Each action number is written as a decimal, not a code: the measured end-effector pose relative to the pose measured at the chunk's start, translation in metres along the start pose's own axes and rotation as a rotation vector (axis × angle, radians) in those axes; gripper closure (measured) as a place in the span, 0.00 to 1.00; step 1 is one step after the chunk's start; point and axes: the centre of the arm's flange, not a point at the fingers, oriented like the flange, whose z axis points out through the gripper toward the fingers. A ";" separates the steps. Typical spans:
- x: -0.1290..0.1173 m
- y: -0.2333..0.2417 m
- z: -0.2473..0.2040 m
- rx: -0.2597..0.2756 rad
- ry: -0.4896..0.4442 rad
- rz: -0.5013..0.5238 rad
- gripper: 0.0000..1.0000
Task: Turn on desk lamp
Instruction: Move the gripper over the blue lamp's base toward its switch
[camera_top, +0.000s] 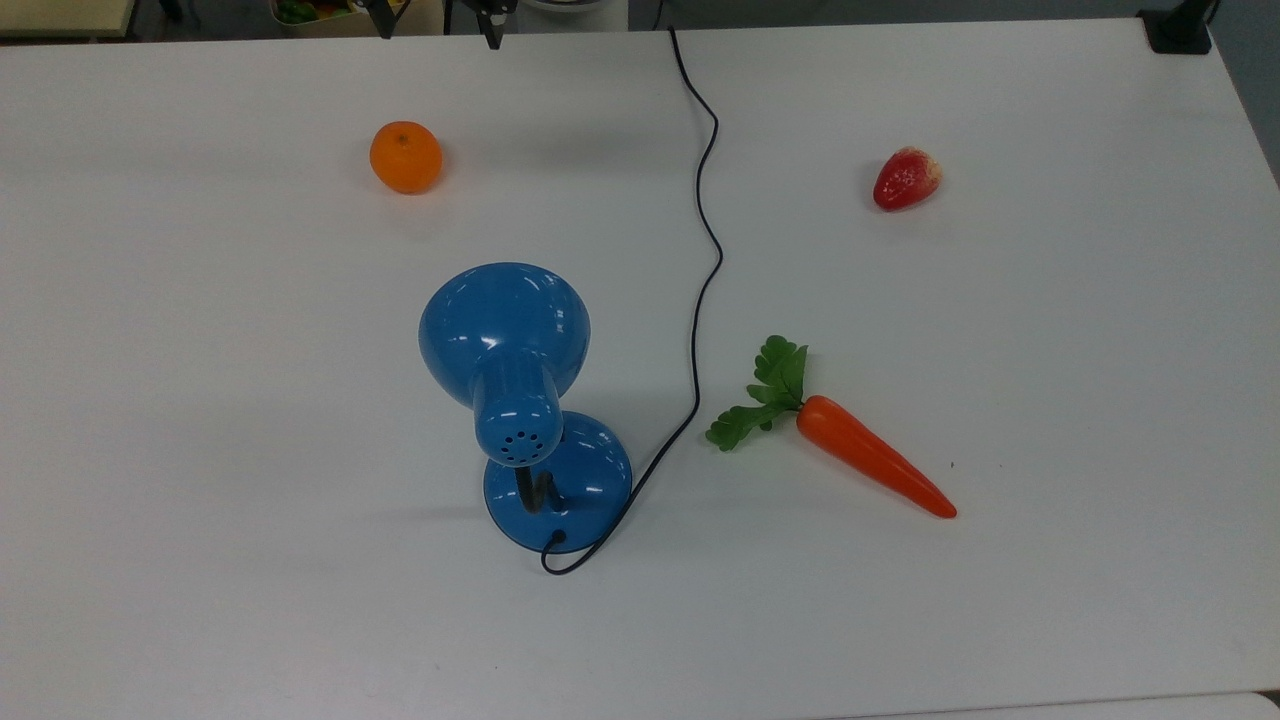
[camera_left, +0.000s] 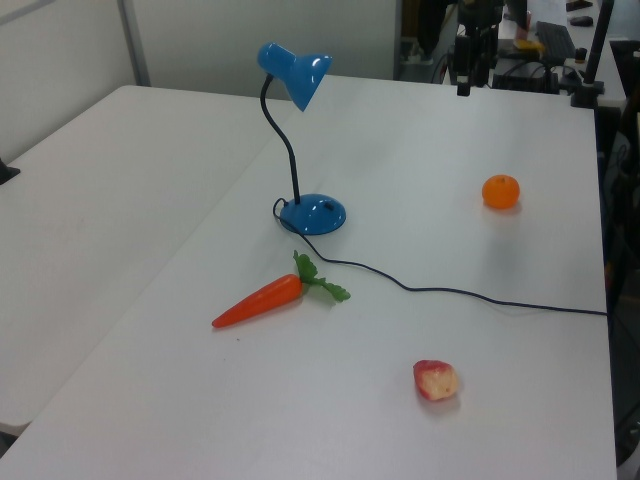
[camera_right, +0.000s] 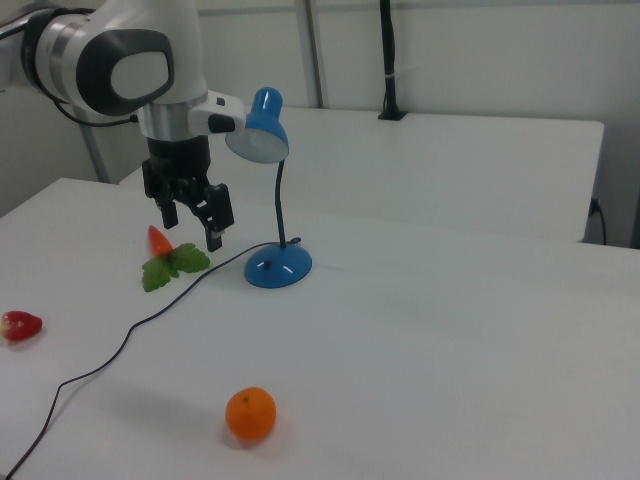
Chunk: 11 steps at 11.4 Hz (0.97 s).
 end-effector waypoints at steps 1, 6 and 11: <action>0.000 0.000 0.000 0.000 0.001 0.000 0.00; 0.004 0.002 -0.004 0.063 0.011 -0.039 0.00; 0.029 0.007 0.003 0.073 0.009 -0.044 0.18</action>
